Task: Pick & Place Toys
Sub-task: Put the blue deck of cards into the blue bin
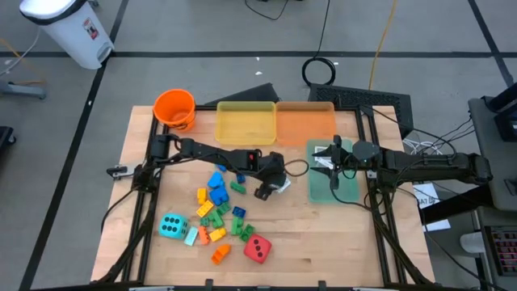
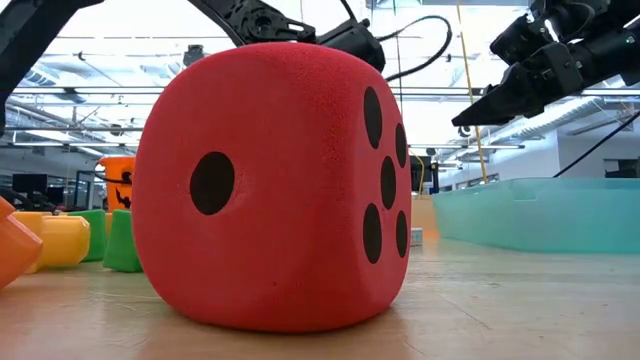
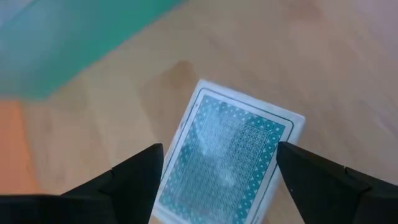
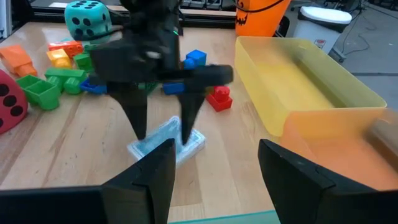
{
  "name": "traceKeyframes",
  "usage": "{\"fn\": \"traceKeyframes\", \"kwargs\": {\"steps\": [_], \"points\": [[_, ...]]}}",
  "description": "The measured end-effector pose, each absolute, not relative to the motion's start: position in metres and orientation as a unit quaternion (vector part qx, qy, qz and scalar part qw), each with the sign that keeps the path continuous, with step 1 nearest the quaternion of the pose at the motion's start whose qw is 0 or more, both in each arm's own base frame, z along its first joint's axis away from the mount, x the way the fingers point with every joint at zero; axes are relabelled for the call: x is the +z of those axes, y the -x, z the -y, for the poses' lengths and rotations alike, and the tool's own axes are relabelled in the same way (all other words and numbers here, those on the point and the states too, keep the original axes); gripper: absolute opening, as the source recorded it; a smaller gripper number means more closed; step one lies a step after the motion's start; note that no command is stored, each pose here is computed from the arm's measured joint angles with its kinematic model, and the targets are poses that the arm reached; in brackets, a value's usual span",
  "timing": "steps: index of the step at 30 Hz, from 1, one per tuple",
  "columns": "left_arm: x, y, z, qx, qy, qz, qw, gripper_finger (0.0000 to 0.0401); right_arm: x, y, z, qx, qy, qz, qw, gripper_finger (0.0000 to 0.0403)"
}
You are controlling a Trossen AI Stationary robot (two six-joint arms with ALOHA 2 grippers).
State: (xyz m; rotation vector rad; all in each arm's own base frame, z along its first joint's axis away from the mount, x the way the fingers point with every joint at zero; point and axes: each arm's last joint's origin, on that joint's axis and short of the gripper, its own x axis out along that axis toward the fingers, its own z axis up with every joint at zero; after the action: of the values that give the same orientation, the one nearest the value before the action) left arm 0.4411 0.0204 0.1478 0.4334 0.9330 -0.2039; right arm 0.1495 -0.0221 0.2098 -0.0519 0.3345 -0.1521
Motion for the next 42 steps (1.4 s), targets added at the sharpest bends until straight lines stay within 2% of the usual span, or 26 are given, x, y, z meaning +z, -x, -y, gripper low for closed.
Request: {"fn": "traceKeyframes", "kwargs": {"steps": [3,7,15,19,24,29,35,39,42], "points": [[0.147,-0.441,-0.023,-0.055,-0.124,-0.453,0.881,0.0317,0.210,-0.149,0.022,-0.076,0.026,-0.166,0.983,0.0199],[0.150,-0.440,-0.022,-0.032,-0.061,-0.465,0.883,0.0333,0.210,-0.149,0.022,-0.076,0.026,-0.167,0.983,0.0199],[0.193,-0.449,-0.007,-0.037,-0.083,-0.494,0.864,0.0372,0.209,-0.149,0.022,-0.074,0.025,-0.169,0.982,0.0199],[0.212,-0.453,-0.013,-0.024,-0.042,-0.491,0.870,0.0395,0.209,-0.149,0.022,-0.074,0.025,-0.169,0.982,0.0199],[0.214,-0.452,-0.027,-0.037,0.029,-0.487,0.872,0.0398,0.209,-0.149,0.022,-0.075,0.021,-0.172,0.982,0.0199],[0.207,-0.451,-0.039,0.006,-0.027,-0.505,0.862,0.0399,0.209,-0.149,0.022,-0.075,0.021,-0.172,0.982,0.0199],[0.209,-0.465,-0.046,0.063,-0.207,-0.452,0.866,0.0391,0.208,-0.149,0.022,-0.075,0.021,-0.173,0.982,0.0199],[0.213,-0.467,-0.049,0.102,-0.208,-0.439,0.868,0.0390,0.208,-0.149,0.022,-0.075,0.021,-0.174,0.982,0.0199],[0.211,-0.465,-0.047,0.068,-0.208,-0.448,0.867,0.0391,0.208,-0.149,0.022,-0.075,0.021,-0.174,0.982,0.0199]]}}
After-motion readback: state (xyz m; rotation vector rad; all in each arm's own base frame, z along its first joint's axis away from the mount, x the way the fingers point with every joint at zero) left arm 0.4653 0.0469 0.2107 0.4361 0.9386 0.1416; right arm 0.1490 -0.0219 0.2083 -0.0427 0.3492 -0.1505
